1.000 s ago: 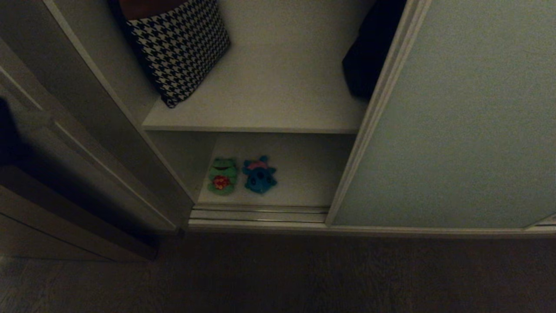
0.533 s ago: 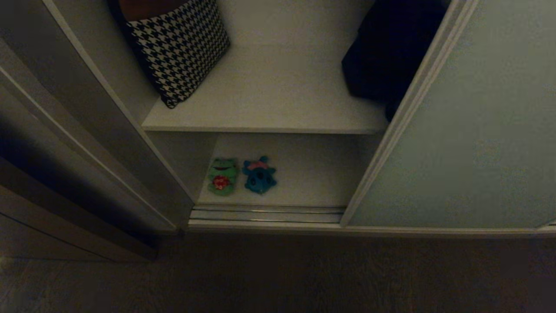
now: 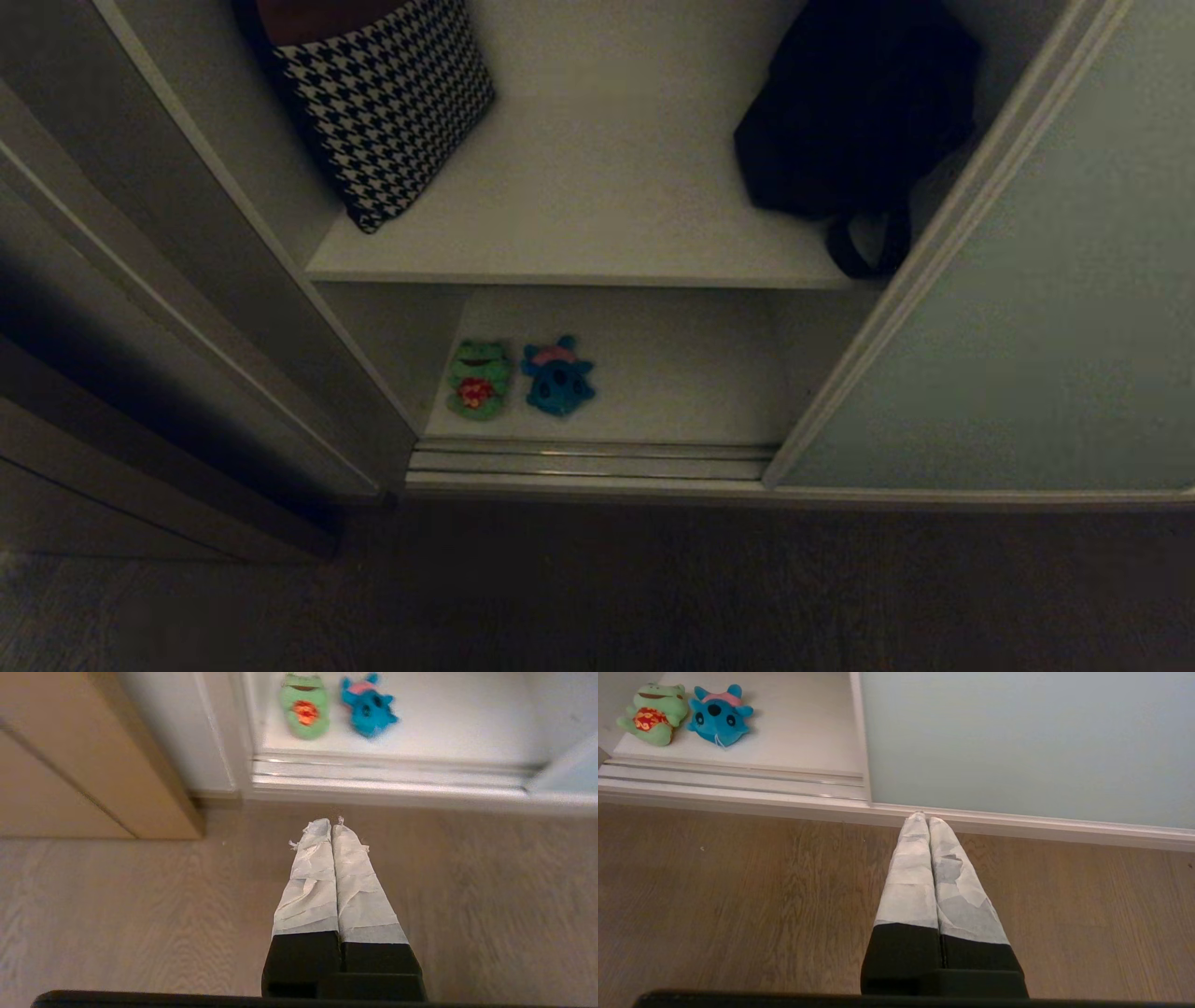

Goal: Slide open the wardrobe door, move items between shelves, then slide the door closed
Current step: Open the door

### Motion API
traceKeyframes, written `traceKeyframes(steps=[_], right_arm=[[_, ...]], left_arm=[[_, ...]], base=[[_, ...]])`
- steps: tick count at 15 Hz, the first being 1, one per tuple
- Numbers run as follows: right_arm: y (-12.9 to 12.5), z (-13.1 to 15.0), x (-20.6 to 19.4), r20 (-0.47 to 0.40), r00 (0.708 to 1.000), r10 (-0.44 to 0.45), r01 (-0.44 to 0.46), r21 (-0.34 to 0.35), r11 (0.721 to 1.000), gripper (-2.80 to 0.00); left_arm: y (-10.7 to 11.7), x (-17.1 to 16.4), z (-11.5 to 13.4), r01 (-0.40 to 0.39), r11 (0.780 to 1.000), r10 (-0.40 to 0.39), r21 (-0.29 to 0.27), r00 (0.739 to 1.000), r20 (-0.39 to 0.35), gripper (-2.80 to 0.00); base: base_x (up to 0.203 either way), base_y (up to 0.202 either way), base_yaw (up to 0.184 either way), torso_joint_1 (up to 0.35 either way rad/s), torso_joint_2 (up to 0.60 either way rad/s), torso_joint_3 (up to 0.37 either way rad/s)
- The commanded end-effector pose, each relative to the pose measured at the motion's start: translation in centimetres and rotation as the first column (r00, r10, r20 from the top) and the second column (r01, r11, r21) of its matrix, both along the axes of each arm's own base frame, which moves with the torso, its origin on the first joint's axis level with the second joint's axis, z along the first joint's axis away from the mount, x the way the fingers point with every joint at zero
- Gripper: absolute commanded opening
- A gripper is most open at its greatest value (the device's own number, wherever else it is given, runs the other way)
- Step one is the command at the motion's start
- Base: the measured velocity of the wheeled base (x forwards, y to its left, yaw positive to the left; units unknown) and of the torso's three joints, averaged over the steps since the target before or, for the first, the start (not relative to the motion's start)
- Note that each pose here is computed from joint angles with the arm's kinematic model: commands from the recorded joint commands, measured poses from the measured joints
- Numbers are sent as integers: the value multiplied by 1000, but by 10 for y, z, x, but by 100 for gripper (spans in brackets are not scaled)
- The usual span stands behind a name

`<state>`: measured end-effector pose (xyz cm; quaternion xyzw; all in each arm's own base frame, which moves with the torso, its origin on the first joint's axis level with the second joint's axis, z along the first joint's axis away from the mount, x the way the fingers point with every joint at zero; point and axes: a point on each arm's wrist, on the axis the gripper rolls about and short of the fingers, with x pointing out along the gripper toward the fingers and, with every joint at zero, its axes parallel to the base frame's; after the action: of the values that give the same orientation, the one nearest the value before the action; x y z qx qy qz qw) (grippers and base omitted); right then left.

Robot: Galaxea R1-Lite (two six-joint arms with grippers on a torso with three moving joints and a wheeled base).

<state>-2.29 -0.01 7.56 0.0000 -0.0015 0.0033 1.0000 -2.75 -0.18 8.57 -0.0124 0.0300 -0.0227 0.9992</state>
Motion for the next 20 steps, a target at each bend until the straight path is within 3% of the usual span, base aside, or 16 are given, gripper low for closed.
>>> traceKeyframes(steps=[1,3,12,14,20], right_arm=[[0,0,0,3,1000,0,0,-1,1000,-280],[0,0,0,2,1000,-1,1,0,1000,-280],[0,0,0,2,1000,1,-1,0,1000,-280],[0,0,0,2,1000,-1,1,0,1000,-280],[0,0,0,2,1000,1,-1,0,1000,-280]], left_arm=[[2,0,-5,-74,997,74,12,997,-4,-280],[2,0,-9,-67,996,68,54,998,-13,-280],[2,1,-9,-71,997,71,25,997,-8,-280],[2,1,-8,-75,997,75,-14,997,-8,-280],[2,0,-8,-74,997,74,-7,997,-14,-280]], base=[[0,0,0,0,0,0],[0,0,0,0,0,0],[0,0,0,0,0,0],[0,0,0,0,0,0],[0,0,0,1,1,-65]])
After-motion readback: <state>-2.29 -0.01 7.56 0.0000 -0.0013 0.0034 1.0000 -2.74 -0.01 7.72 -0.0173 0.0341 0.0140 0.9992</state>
